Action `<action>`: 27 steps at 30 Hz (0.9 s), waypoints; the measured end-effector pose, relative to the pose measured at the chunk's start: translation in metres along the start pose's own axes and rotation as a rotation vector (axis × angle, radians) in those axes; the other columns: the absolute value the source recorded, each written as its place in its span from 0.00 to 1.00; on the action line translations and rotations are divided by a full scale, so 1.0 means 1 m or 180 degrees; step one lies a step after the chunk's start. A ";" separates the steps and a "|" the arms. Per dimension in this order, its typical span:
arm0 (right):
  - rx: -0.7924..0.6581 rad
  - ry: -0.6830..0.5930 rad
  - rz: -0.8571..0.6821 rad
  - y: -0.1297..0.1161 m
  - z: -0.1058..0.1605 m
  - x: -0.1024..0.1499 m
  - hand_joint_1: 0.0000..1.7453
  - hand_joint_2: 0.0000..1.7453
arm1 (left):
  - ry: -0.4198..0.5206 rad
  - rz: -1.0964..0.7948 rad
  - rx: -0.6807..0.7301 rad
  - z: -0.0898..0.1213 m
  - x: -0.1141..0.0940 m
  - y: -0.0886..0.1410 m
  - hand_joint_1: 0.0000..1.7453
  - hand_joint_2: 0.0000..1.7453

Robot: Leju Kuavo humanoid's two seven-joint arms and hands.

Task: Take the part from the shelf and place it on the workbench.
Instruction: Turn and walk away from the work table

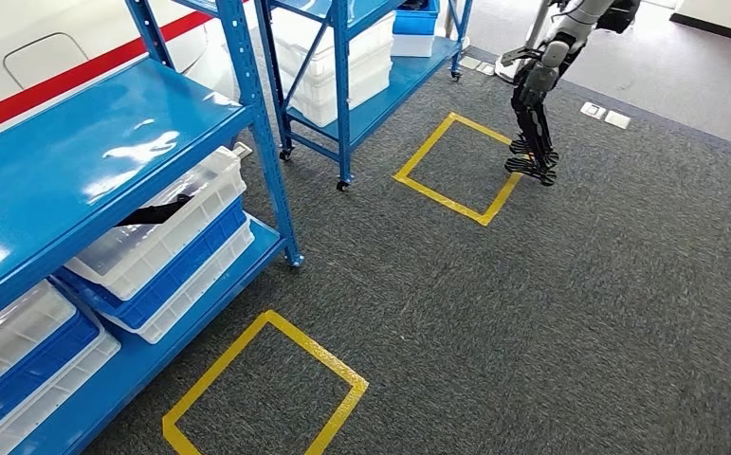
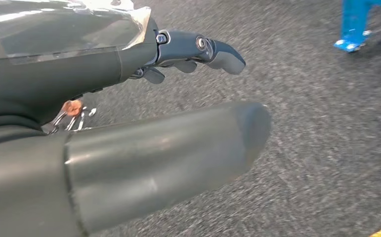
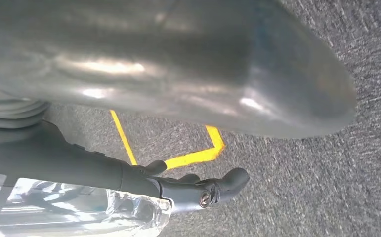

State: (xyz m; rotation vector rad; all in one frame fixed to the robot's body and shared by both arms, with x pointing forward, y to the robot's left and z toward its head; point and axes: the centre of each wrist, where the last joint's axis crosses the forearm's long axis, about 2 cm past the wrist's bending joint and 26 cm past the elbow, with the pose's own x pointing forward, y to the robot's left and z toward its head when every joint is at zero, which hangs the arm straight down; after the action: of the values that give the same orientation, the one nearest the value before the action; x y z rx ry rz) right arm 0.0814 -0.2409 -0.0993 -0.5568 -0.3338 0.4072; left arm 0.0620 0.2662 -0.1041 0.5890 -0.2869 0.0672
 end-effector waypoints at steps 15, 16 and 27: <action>-0.0011 0.0005 0.0033 -0.001 -0.001 -0.002 0.00 0.00 | 0.0015 0.0011 -0.0001 0.000 -0.001 0.000 0.00 0.00; -0.0013 0.0005 0.0037 -0.002 -0.001 -0.002 0.00 0.00 | 0.0019 0.0013 -0.0001 0.000 -0.002 0.000 0.00 0.00; 0.0045 -0.0114 0.0047 -0.003 -0.003 0.007 0.00 0.00 | 0.0046 0.0054 0.0010 0.000 -0.002 0.001 0.00 0.00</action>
State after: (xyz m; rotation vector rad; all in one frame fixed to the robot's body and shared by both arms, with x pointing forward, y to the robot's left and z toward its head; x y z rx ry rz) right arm 0.0892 -0.2416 -0.0981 -0.5391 -0.3610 0.4339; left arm 0.0605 0.2669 -0.1044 0.5890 -0.2780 0.0882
